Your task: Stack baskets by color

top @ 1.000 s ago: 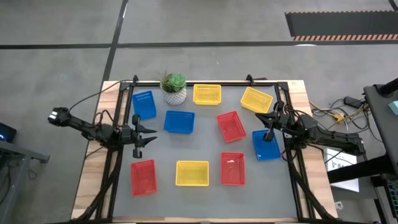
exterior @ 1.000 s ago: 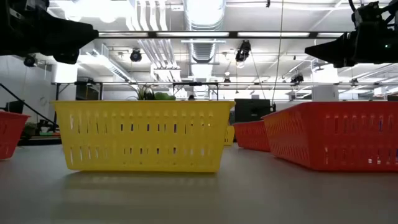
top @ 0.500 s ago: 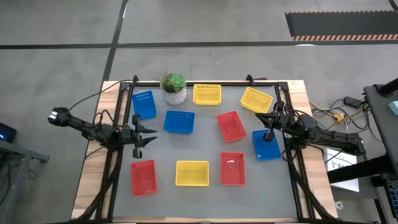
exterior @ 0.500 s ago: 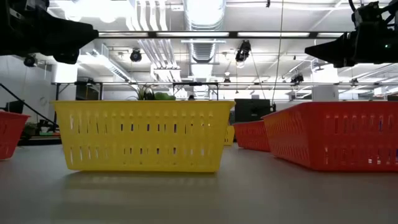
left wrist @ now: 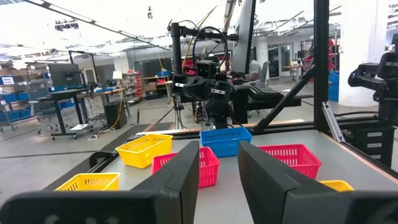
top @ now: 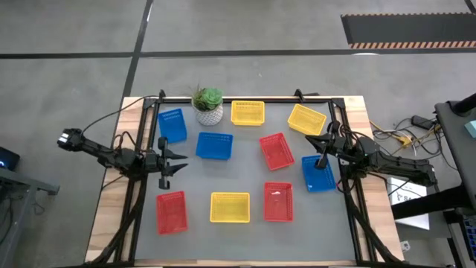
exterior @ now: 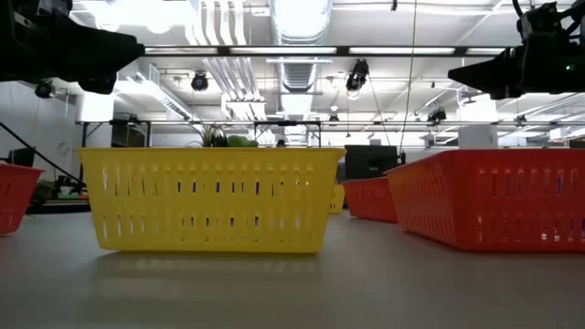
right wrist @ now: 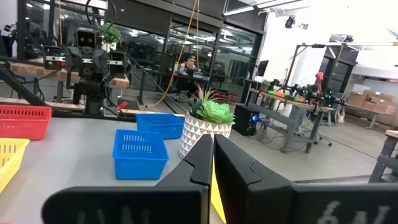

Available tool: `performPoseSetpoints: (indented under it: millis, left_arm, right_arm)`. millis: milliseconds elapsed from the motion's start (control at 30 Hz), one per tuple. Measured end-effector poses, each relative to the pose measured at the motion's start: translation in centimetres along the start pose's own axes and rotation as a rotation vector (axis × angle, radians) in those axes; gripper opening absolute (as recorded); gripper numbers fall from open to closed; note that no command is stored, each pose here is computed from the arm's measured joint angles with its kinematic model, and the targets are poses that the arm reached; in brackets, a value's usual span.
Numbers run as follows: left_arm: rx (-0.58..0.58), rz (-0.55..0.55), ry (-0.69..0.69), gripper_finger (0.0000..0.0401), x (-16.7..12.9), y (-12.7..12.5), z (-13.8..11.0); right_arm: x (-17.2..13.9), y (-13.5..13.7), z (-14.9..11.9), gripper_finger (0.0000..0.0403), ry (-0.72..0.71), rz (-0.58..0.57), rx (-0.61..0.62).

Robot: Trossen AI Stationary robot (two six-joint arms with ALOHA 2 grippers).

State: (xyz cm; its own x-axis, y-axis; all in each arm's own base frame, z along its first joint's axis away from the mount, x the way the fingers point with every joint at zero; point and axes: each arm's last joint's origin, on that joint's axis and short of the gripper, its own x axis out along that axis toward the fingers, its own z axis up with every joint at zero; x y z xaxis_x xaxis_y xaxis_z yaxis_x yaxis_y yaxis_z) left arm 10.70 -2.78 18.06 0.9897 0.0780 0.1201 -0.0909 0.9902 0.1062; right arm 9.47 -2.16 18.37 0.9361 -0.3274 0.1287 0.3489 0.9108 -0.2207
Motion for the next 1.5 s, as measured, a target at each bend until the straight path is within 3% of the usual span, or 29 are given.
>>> performPoseSetpoints:
  millis: [233,400,467,700,1033,1200,1500]
  left_arm:
    - [0.010,0.004,-0.023,0.0095,0.0,0.0,0.2]
    - [-0.241,-0.022,-0.066,0.0095,0.0,0.0,0.7]
    - [-0.298,-0.024,-0.077,0.0095,0.0,0.1,0.8]
    - [-0.309,-0.023,-0.102,0.0095,-0.1,0.1,1.0]
    - [-0.410,0.004,-0.371,0.0095,-0.7,0.9,3.8]
    - [-0.323,0.093,-0.441,0.0095,-1.0,1.4,4.4]
    - [-0.320,0.090,-0.428,0.0095,-0.8,1.2,4.3]
  right_arm:
    - [0.0,0.0,0.0,0.0009,0.001,0.001,0.045]
    - [0.0,0.1,0.0,0.0009,0.007,0.029,0.633]
    - [0.0,0.1,0.0,0.0009,0.007,0.016,0.730]
    - [0.0,0.0,0.0,0.0009,0.004,-0.001,0.701]
    - [0.0,0.0,0.1,0.0009,-0.012,0.006,0.671]
    - [0.1,0.6,0.3,0.0009,-0.053,0.092,0.569]
    - [0.3,2.2,2.2,0.0009,-0.212,0.252,0.437]
